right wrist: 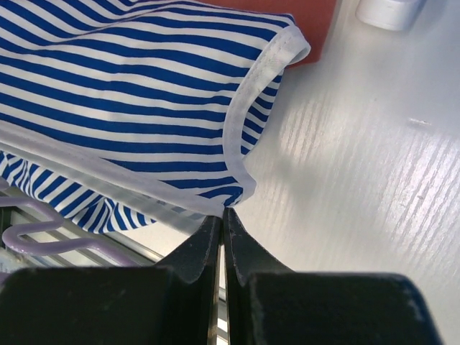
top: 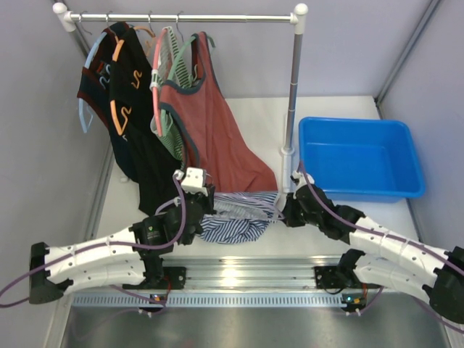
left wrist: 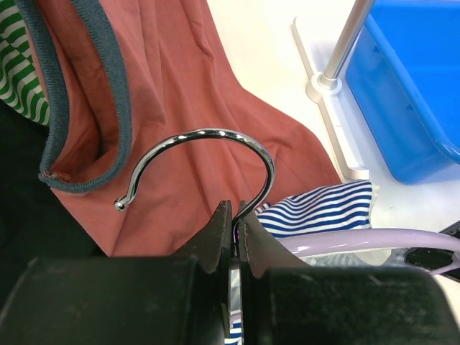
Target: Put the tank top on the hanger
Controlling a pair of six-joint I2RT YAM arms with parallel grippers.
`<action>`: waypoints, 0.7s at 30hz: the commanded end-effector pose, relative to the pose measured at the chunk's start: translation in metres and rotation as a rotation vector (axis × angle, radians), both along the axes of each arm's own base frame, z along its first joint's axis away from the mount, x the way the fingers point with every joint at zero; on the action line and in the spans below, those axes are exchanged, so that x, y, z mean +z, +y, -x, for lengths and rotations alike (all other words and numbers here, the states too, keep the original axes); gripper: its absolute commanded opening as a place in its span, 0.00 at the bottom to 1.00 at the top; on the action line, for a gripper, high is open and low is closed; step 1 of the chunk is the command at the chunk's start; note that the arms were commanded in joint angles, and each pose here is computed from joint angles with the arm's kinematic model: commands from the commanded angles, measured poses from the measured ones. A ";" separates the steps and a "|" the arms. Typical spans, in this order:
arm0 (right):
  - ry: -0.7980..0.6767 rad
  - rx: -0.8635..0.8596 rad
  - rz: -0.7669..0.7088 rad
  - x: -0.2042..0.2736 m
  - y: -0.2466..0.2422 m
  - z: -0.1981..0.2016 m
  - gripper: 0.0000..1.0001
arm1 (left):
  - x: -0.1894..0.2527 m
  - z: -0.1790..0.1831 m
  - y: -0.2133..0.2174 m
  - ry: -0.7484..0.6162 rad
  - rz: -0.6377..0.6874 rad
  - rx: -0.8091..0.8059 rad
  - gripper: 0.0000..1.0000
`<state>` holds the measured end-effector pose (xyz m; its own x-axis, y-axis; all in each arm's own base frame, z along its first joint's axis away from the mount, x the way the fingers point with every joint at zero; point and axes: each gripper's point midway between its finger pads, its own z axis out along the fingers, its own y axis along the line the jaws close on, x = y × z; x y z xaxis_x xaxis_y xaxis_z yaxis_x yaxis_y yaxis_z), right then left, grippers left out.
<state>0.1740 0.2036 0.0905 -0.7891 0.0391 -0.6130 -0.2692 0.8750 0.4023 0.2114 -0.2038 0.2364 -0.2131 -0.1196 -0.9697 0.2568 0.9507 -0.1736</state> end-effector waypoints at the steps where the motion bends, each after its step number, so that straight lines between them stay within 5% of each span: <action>1: -0.003 -0.015 0.036 -0.004 0.000 0.000 0.00 | 0.046 -0.002 -0.002 -0.057 0.145 0.013 0.00; 12: 0.014 -0.029 0.053 -0.016 0.000 0.004 0.00 | 0.071 0.004 -0.006 -0.078 0.250 -0.039 0.00; 21: -0.015 0.017 -0.131 0.005 0.023 0.009 0.00 | 0.076 0.008 -0.003 -0.090 0.276 -0.067 0.00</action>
